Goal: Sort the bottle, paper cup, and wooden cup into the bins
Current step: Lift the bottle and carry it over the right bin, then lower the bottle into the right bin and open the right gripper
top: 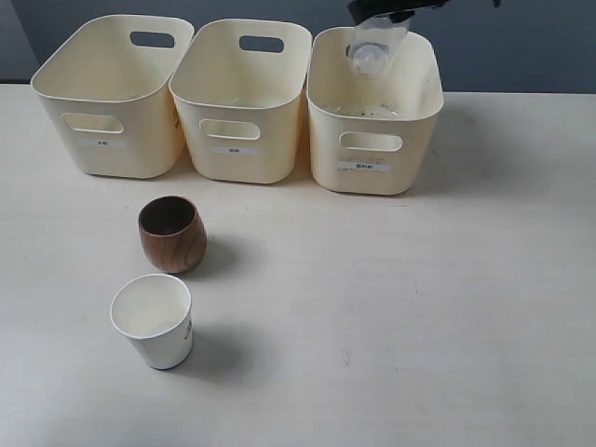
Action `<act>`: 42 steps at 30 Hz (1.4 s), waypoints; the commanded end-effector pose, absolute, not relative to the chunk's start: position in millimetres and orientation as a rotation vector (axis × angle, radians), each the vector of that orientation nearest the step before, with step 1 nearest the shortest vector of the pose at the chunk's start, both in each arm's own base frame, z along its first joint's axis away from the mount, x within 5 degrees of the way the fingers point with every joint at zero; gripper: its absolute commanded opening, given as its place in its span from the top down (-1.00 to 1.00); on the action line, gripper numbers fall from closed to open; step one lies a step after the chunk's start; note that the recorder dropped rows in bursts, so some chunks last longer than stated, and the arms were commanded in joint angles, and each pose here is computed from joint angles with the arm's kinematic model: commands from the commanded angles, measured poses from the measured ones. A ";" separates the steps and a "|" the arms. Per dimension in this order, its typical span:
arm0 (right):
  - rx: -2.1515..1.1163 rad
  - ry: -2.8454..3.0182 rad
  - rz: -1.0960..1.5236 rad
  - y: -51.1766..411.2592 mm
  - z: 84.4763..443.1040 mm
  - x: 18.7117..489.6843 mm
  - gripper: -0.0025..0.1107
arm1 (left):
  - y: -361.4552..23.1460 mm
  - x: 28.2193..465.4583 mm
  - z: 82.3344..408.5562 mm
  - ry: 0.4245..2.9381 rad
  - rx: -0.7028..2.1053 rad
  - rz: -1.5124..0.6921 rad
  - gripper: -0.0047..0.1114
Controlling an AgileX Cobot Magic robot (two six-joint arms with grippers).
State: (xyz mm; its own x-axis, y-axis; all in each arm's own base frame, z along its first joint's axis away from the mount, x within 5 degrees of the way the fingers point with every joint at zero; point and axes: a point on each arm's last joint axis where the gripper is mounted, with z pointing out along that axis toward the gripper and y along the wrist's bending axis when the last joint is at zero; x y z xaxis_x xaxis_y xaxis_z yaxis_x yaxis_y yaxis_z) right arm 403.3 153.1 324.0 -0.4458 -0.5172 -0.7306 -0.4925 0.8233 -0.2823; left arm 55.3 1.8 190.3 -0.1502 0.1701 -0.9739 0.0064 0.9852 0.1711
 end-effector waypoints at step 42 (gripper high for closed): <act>-0.769 2.472 0.138 156.8 245.0 494.5 0.29 | 1.5 55.5 192.2 1.712 0.133 0.137 0.92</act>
